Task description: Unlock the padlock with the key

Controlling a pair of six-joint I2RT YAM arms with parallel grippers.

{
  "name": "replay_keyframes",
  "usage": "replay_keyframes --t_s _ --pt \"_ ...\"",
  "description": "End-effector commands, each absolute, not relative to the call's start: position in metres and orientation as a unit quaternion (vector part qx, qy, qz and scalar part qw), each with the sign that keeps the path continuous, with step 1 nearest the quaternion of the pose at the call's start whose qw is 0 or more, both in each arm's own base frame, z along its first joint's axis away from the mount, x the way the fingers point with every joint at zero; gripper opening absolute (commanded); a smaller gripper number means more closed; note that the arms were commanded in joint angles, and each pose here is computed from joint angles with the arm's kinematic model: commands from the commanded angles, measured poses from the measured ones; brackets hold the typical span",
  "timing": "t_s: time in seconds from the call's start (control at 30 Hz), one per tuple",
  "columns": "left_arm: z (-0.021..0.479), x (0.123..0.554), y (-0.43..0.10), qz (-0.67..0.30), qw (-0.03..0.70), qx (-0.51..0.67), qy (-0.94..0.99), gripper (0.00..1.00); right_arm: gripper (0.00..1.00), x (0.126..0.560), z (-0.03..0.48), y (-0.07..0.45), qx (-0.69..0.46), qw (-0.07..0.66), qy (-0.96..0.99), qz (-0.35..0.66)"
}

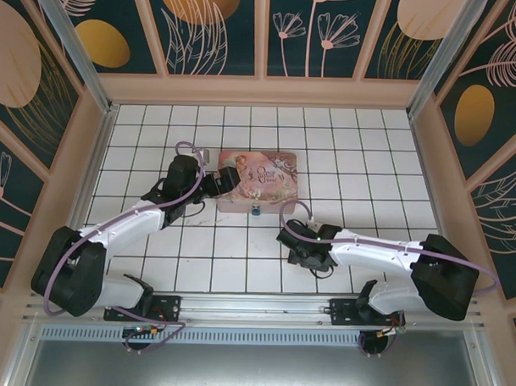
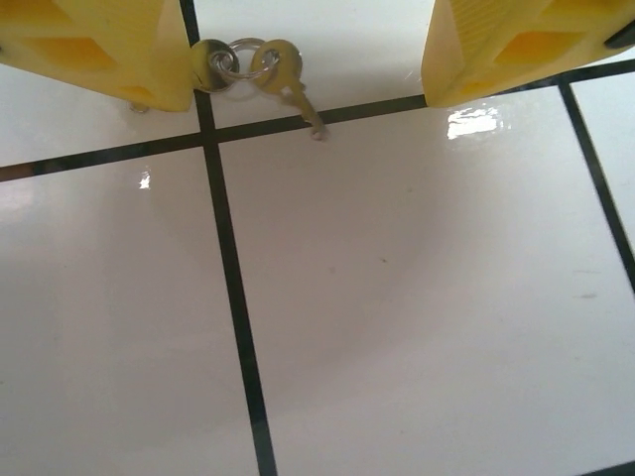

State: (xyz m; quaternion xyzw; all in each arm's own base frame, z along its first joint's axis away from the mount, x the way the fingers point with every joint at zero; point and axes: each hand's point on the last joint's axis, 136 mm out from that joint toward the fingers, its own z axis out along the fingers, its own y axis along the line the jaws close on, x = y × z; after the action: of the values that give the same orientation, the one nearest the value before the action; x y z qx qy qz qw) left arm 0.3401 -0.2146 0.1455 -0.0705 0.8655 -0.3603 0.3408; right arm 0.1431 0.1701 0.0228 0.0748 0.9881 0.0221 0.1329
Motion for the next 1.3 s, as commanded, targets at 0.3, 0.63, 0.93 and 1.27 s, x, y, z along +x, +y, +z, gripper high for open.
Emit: replay_keyframes --t_s 0.3,0.63,0.93,1.27 --pt "0.149 0.343 -0.222 -0.373 0.343 -0.063 0.860 0.99 0.68 0.144 0.026 0.164 0.065 0.134 0.989 0.012" --pt "0.146 0.343 -0.221 -0.370 0.341 -0.063 0.862 0.99 0.60 0.151 0.030 0.166 0.040 0.133 0.990 -0.002" --pt "0.145 0.343 -0.222 -0.370 0.338 -0.061 0.863 0.99 0.54 0.150 0.017 0.157 0.036 0.116 0.992 -0.016" --pt "0.143 0.345 -0.224 -0.371 0.336 -0.060 0.864 0.99 0.44 0.135 0.007 0.157 0.035 0.087 0.996 0.001"
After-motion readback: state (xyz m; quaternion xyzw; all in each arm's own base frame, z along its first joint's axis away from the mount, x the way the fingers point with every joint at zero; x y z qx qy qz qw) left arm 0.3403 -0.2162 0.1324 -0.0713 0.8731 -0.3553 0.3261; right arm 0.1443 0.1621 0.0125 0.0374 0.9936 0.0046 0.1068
